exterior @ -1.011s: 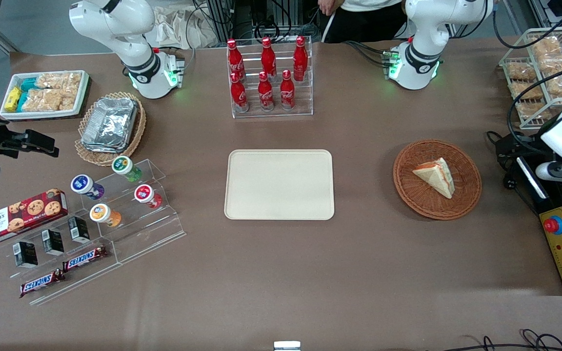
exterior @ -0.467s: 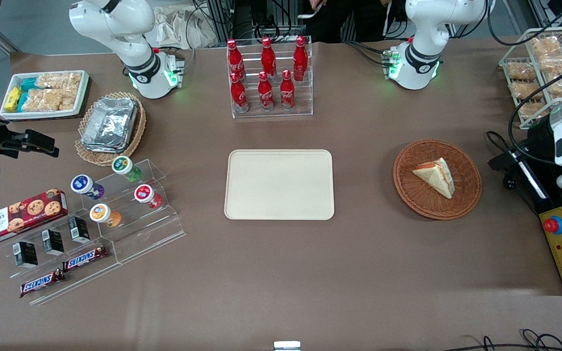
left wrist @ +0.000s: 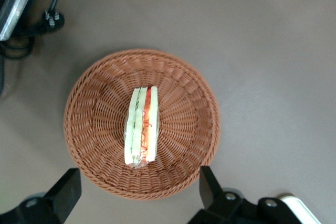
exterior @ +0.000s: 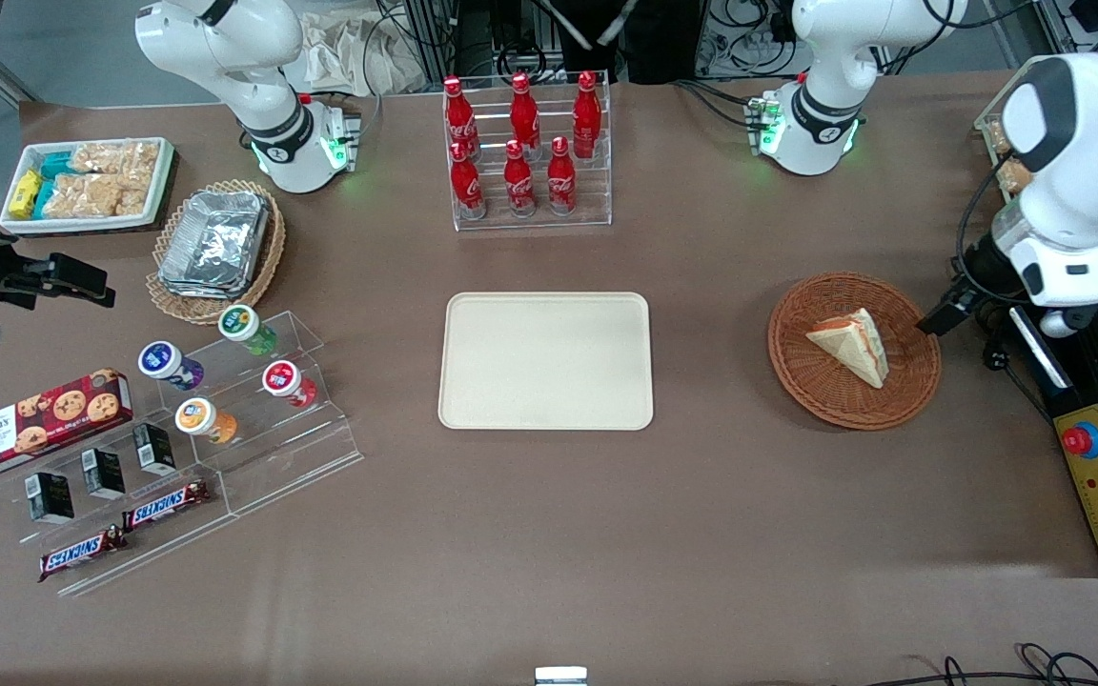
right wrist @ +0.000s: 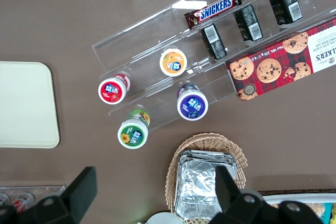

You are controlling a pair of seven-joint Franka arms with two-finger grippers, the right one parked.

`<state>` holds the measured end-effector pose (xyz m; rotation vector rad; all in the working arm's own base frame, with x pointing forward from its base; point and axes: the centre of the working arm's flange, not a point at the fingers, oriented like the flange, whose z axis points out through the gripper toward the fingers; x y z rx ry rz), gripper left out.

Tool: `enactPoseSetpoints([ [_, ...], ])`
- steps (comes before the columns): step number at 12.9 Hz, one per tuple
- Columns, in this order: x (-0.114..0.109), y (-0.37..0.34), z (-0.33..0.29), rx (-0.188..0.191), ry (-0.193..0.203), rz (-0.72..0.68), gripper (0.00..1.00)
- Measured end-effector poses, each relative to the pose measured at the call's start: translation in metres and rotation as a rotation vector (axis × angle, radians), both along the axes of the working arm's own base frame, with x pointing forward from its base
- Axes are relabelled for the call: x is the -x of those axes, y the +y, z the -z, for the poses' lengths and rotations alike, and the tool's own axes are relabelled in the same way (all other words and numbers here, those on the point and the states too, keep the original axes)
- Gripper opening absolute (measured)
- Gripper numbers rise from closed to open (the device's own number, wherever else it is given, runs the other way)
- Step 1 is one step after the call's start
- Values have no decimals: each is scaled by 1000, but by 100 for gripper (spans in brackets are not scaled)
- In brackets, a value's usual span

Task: Place sandwich from basket to tray
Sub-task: 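Lower the open left gripper over the wrapped sandwich in the basket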

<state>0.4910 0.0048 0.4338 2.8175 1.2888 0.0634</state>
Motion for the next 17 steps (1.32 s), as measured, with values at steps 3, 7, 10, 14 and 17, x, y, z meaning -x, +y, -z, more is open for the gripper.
enactPoseSetpoints([
  [3, 13, -2, 37, 19, -26, -42, 100],
  [7, 33, -2, 82, 25, -36, -60, 100],
  [10, 39, -1, 102, 31, -38, -73, 100],
  [14, 48, -2, 134, 23, -48, -76, 100],
  [17, 53, -1, 152, 18, -45, -77, 100],
])
